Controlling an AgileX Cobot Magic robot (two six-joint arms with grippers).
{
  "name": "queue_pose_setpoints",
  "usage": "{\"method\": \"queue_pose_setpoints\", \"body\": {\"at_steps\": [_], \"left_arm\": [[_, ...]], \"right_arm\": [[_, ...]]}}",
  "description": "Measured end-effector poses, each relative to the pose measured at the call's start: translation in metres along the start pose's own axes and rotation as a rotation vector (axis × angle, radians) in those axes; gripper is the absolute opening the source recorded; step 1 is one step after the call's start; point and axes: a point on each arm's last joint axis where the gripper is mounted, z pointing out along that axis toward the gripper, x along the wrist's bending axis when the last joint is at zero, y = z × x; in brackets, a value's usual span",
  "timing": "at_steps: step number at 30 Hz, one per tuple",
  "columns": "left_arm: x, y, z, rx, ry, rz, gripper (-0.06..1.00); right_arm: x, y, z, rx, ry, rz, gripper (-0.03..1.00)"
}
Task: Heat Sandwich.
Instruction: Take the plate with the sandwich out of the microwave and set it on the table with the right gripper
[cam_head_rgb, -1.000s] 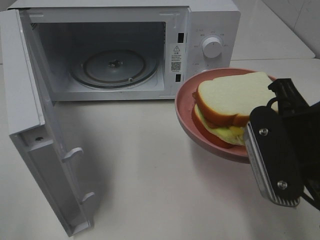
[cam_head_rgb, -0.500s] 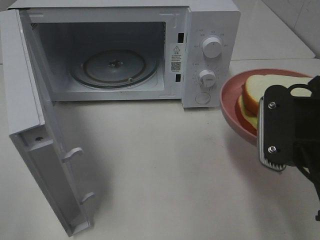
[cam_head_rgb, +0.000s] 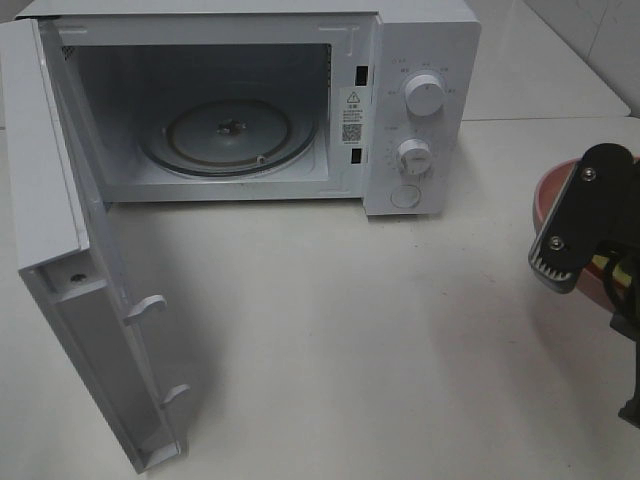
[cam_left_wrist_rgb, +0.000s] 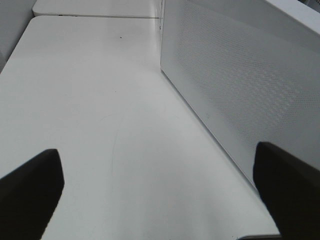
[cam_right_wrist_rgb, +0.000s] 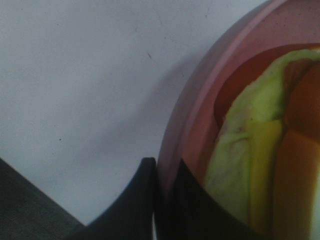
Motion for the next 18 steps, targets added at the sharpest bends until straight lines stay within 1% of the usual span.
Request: {"method": "queue_pose_setpoints", "body": {"at_steps": [4, 11, 12, 16, 18], "left_arm": [[0.0000, 0.0000, 0.0000, 0.000, 0.000, 0.000, 0.97], [0.0000, 0.0000, 0.0000, 0.000, 0.000, 0.000, 0.97], [0.0000, 0.0000, 0.0000, 0.000, 0.000, 0.000, 0.97], [0.0000, 0.0000, 0.0000, 0.000, 0.000, 0.000, 0.97], [0.0000, 0.0000, 0.0000, 0.000, 0.000, 0.000, 0.97]], "right_arm": [[-0.0006, -0.0028, 0.0000, 0.030, -0.008, 0.087, 0.06], [-0.0027, -0.0028, 0.0000, 0.027, -0.033, 0.178, 0.06], [-0.0033, -0.0027, -0.0001, 0.025, -0.040, 0.214, 0.06], [-0.0035, -0.0024, 0.0011, 0.033, -0.046, 0.260, 0.06], [-0.0033, -0.0018, 0.0024, 0.040, -0.048, 0.262, 0.06]]}}
